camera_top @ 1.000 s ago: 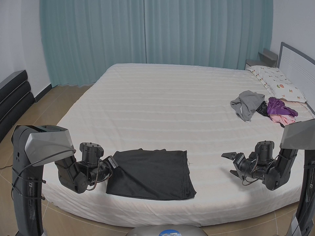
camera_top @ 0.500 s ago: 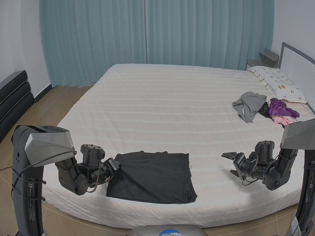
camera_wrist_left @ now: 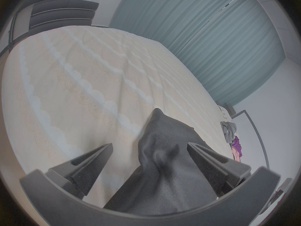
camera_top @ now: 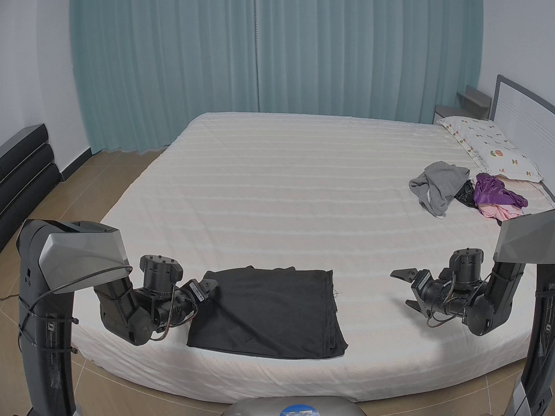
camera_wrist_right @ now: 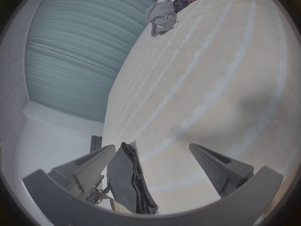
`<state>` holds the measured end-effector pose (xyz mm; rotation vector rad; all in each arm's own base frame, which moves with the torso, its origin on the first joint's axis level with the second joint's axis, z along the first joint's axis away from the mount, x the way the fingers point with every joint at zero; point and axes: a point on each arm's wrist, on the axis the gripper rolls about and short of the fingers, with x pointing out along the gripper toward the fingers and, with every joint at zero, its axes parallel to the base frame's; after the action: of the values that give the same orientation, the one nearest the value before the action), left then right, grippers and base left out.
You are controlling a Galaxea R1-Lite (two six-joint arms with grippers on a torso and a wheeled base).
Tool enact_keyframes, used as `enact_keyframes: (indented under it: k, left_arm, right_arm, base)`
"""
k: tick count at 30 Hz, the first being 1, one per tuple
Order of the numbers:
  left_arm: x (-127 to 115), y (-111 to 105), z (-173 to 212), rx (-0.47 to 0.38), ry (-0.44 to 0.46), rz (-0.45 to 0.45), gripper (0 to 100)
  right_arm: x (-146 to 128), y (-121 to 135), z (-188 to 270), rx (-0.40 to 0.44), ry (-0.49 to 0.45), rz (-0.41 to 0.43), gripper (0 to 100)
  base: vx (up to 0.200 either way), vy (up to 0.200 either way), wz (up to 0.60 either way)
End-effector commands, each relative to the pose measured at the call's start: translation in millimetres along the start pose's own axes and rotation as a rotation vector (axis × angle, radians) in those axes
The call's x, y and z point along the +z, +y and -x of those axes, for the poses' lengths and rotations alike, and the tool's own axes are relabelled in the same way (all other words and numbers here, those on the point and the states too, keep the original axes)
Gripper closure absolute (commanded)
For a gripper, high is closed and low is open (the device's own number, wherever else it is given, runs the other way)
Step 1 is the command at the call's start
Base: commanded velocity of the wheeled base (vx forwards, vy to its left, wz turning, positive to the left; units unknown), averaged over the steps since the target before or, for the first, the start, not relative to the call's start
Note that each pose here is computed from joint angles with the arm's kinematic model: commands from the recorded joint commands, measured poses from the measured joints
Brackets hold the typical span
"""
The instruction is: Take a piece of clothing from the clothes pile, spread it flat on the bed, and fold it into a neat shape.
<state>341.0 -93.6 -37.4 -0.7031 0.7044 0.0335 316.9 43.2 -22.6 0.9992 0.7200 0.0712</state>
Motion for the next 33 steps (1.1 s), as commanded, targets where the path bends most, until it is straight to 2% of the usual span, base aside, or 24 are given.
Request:
enact_keyframes:
  k: [1,4,15,17,21,23,29,32,33]
  left_arm:
    - [3.9,-1.6,0.8,-0.006,-0.012,0.036,0]
    - [7.2,-3.7,4.0,-0.016,-0.020,0.062,0]
    - [22.2,-15.5,29.2,-0.055,-0.071,0.063,0]
    - [27.9,-18.8,35.5,-0.059,-0.100,0.062,0]
    - [47.9,-26.2,66.5,-0.064,-0.216,0.069,0]
    - [59.2,-35.8,97.5,-0.106,-0.278,0.053,0]
    - [67.6,-50.5,179.7,-0.221,-0.415,0.015,0]
    - [69.1,-51.0,203.2,-0.213,-0.499,-0.019,0]
    - [66.9,-48.3,216.4,-0.183,-0.550,-0.060,0]
  right_arm:
    - [-0.3,0.0,-0.1,0.000,0.001,0.000,0]
    - [-0.1,0.4,0.1,0.001,0.001,0.001,0]
    - [0.7,3.4,4.1,0.004,-0.012,0.003,0]
    - [2.9,11.2,12.5,0.024,-0.027,0.012,0]
    - [8.6,35.4,41.8,0.092,-0.074,0.039,0]
    - [10.2,48.2,63.0,0.131,-0.106,0.081,0]
    - [9.9,74.4,125.5,0.223,-0.212,0.252,0]
    - [4.9,78.4,149.5,0.228,-0.246,0.314,0]
    - [2.9,81.1,165.2,0.222,-0.291,0.352,0]
  base:
    - [0.000,0.000,0.00]
    - [0.000,0.000,0.00]
    - [0.000,0.000,0.00]
    - [0.000,0.000,0.00]
    - [0.000,0.000,0.00]
    - [0.000,0.000,0.00]
    - [0.000,0.000,0.00]
    - [0.000,0.000,0.00]
    - [0.000,0.000,0.00]
